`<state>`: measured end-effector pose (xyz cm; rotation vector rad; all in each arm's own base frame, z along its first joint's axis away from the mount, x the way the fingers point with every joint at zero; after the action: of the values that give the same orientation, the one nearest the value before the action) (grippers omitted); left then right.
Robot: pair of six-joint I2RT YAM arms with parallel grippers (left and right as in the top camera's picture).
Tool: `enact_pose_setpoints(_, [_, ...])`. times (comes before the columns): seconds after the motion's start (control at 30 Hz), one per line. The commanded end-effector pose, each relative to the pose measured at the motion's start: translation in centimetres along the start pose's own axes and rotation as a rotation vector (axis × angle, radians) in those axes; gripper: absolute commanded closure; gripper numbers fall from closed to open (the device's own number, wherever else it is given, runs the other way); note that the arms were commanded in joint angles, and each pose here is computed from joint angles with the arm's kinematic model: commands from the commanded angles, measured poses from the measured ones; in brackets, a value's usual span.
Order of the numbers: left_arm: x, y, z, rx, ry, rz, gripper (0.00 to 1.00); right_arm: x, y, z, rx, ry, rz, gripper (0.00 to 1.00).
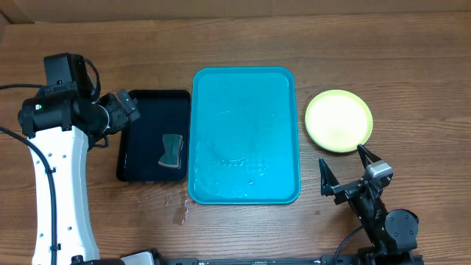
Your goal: Clean dirty plates on tray and stack at the side
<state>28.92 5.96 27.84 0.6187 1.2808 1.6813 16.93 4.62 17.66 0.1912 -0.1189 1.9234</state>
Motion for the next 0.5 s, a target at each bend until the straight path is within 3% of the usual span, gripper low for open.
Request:
enact_pose_setpoints(0.0, [-0.4, 1.1, 0.2, -0.036, 0.004, -0.018, 0.00, -0.2, 0.0, -0.2, -0.006, 0.004, -0.014, 0.00])
enact_pose_setpoints(0.47, [-4.5, 7.2, -3.7, -0.185, -0.175, -0.163, 0.00, -0.2, 0.0, -0.2, -0.006, 0.004, -0.014, 0.00])
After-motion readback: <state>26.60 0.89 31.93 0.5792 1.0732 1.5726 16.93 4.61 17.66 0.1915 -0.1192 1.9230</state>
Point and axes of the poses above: each gripper's point midway between its finger pads, its own y axis back along the fingers, its own x axis along the line the jaws close on, z = x × y, the point moved 7 cm from there along y, back along the fingers, and after that the axes turned 5 degrees about -y, right-handed, at the moved point
